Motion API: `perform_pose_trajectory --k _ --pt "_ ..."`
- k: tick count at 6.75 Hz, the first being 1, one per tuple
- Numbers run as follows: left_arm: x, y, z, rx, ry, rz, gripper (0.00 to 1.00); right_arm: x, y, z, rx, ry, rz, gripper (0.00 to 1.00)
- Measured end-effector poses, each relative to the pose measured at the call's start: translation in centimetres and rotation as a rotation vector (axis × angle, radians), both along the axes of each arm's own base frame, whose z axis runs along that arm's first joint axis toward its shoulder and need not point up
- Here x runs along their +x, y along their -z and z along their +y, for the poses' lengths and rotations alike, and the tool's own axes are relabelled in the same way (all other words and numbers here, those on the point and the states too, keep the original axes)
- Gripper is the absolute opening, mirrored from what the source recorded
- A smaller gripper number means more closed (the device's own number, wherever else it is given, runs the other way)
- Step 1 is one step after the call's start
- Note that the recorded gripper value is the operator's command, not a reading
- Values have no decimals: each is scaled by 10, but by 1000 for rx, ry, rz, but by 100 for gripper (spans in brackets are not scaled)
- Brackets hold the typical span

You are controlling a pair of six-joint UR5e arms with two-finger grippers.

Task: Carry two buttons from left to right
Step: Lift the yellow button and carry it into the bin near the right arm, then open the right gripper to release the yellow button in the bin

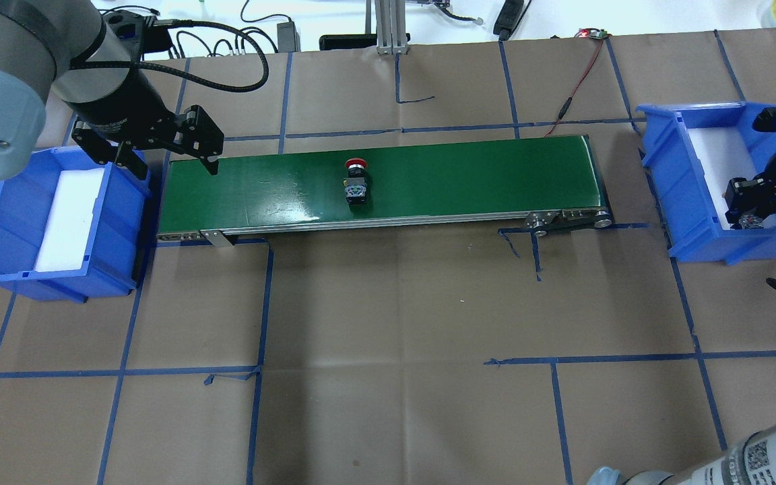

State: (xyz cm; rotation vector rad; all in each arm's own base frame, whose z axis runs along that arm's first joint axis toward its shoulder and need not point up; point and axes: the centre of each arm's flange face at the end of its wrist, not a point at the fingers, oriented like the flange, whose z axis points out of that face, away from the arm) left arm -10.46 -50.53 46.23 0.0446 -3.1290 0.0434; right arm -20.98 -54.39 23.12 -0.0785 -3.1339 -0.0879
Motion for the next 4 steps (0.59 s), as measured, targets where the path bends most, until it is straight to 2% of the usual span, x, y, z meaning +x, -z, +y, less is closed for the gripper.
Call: perform_pose_trajectory --k 1,2,4 --pt "0 0 0 0 0 0 100 0 3 0 2 1 -2 90" --pt "0 0 0 -1 0 0 100 0 4 -1 -1 3 -9 95" --pt "0 0 0 -1 0 0 100 3 6 -4 -24 8 -42 95"
